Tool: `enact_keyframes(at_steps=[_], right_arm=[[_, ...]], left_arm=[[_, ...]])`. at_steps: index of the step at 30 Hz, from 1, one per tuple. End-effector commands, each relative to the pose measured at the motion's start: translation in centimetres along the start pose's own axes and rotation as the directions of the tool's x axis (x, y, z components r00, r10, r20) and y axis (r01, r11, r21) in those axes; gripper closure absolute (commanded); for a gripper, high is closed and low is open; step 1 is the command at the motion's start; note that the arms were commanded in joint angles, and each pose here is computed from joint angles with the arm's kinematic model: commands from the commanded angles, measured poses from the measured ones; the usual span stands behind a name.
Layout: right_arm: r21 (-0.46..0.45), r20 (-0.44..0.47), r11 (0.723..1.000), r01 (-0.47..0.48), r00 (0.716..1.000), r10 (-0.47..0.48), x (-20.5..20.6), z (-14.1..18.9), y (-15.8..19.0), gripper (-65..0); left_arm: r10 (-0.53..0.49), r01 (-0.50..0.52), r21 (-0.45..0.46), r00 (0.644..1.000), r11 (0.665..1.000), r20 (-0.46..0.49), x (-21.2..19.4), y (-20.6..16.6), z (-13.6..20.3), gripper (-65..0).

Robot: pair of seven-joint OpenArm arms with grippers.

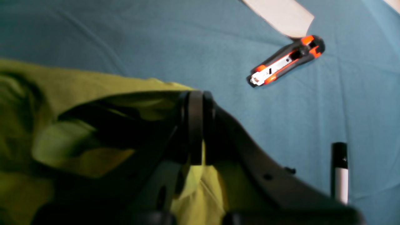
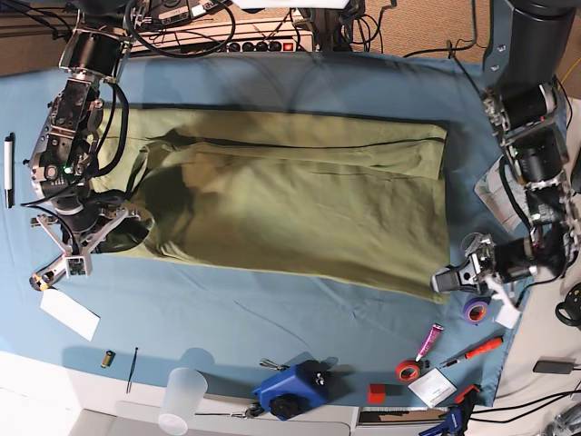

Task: Layout the t-shirt on the table in an organized manner, then fold the t-shirt properly
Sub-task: 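Release the edge with the left gripper and move it to the hem corner, then grasp both ends of the olive strip and pull them apart to straighten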

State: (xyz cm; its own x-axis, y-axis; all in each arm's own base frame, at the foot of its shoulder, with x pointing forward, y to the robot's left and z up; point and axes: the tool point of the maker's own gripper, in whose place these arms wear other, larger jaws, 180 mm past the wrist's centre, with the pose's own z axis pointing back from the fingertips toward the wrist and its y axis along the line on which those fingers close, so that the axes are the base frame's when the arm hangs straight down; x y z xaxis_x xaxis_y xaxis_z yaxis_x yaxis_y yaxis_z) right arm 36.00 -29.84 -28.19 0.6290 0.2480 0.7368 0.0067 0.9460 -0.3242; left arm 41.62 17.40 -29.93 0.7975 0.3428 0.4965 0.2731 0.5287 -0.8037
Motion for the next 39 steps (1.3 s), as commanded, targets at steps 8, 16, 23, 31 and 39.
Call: enact_keyframes(at_steps=[8,16,23,31,39], right_arm=[[0.022,0.016,1.000,0.018,1.000,-0.018,0.4,0.4,-0.1,0.0],[0.034,-0.038,0.999,0.009,0.999,-0.008,-1.8,0.5,0.5,0.0],[0.043,-0.073,0.999,0.003,0.997,0.000,-3.4,0.7,0.9,0.0],[0.044,-0.084,0.999,0.003,0.996,0.001,-3.7,0.7,0.9,0.0],[0.089,-0.127,0.996,0.015,0.992,-0.003,-4.7,0.9,1.6,0.0]], left_arm=[[0.075,-0.064,-0.125,0.993,0.990,0.088,-2.0,-0.2,1.7,0.0],[0.104,-0.097,-0.110,0.992,0.989,0.067,-5.1,1.1,2.3,0.0],[-0.049,0.052,-0.077,0.998,0.996,0.046,-6.8,-0.6,3.6,0.0],[-0.341,0.368,0.185,0.926,0.911,-0.161,-10.0,-2.5,5.0,0.0],[-0.334,0.378,0.327,0.925,0.866,-0.183,-11.5,-1.6,5.3,0.0]])
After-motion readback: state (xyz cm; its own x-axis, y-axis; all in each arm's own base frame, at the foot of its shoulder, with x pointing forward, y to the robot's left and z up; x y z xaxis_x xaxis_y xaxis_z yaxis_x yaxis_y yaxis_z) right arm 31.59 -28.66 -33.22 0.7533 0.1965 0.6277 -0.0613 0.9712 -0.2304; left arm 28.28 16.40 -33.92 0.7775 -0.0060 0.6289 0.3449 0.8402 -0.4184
